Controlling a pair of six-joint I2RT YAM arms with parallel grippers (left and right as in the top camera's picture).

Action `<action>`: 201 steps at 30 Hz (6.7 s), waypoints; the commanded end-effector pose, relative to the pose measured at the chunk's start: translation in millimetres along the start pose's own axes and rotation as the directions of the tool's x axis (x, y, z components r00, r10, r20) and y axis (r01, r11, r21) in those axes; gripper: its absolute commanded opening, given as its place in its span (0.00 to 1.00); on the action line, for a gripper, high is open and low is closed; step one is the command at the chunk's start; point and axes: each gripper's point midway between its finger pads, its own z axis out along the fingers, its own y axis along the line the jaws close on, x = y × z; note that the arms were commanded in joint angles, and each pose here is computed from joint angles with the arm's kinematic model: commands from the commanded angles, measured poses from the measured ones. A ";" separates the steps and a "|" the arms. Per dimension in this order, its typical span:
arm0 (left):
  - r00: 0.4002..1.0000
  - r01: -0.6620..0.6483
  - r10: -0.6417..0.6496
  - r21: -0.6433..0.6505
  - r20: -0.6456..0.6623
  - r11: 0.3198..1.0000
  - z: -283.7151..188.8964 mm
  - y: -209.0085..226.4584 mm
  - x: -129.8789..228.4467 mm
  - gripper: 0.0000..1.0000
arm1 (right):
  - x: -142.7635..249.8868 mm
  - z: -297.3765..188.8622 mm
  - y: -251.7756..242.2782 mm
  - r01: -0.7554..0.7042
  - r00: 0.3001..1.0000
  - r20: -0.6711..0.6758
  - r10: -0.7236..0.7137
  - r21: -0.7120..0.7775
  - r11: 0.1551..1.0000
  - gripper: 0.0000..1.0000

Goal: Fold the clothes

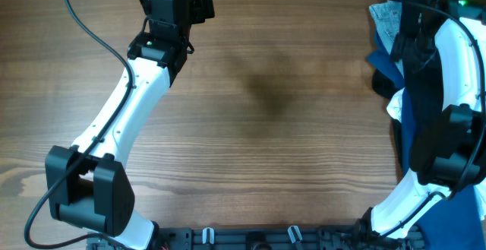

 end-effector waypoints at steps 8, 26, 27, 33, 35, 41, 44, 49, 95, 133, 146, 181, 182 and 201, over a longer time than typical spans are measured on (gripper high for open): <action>1.000 0.012 -0.012 0.015 0.007 1.000 1.7 -5.1 -2.9 1.00 | -58.1 -5.5 8.3 0.035 0.974 0.227 -0.024 -0.043 0.998 1.00; 1.000 -0.002 0.003 0.070 -0.021 0.998 1.6 -22.5 6.8 1.00 | -3.8 41.8 4.3 -0.009 1.000 0.002 0.010 -0.064 0.998 1.00; 1.000 -0.003 0.004 0.073 -0.021 0.997 1.5 -23.9 7.1 1.00 | 12.1 55.8 0.1 -0.060 0.997 -0.058 0.057 -0.057 0.997 1.00; 1.000 -0.004 0.006 0.073 -0.026 0.997 1.4 -24.1 8.3 1.00 | 84.0 90.9 -29.9 -0.286 0.918 -0.280 0.281 0.024 0.958 1.00; 1.000 -0.004 0.006 0.073 -0.025 0.997 1.4 -24.1 8.2 1.00 | 87.1 90.7 -33.8 -0.294 0.912 -0.289 0.290 0.029 0.955 0.99; 1.000 -0.005 0.008 0.072 -0.031 0.997 3.1 -24.1 10.6 1.00 | 68.7 78.9 -31.4 -0.264 0.943 -0.215 0.252 -0.027 0.964 0.91; 0.999 -0.007 0.009 0.071 -0.037 0.997 5.5 -24.8 13.9 1.00 | 59.6 78.6 -20.9 -0.203 0.966 -0.187 0.181 -0.110 0.973 0.91; 0.999 0.016 -0.013 0.070 -0.053 0.997 10.1 -25.4 20.2 1.00 | 46.2 77.6 -8.7 -0.119 0.987 -0.129 0.096 -0.188 0.975 1.00; 0.999 -0.009 0.015 0.139 -0.040 0.990 -0.7 -64.2 24.2 1.00 | -104.5 83.3 45.4 0.158 0.950 0.279 -0.140 -0.041 0.987 1.00; 0.997 -0.024 0.035 0.151 -0.067 0.988 -4.0 -72.5 33.7 1.00 | -96.8 95.8 25.0 0.110 0.978 0.185 -0.095 -0.077 0.991 0.71; 0.997 -0.025 0.036 0.150 -0.070 0.988 -4.0 -72.3 34.4 0.99 | -85.2 114.3 34.6 0.124 0.985 0.138 -0.108 -0.107 0.986 0.52; 0.997 -0.025 0.036 0.149 -0.069 0.988 -3.9 -72.0 34.2 1.00 | -137.3 -59.5 9.4 0.065 0.881 0.473 -0.007 -0.105 0.992 0.04; 0.997 -0.025 0.036 0.149 -0.069 0.988 -3.9 -72.0 34.2 1.00 | -135.2 -58.7 10.4 0.068 0.885 0.465 -0.009 -0.110 0.992 0.13; 0.997 -0.029 0.040 0.150 -0.069 0.988 -3.9 -72.0 34.3 1.00 | -67.8 106.4 54.2 0.105 0.992 0.085 -0.091 -0.179 0.978 0.75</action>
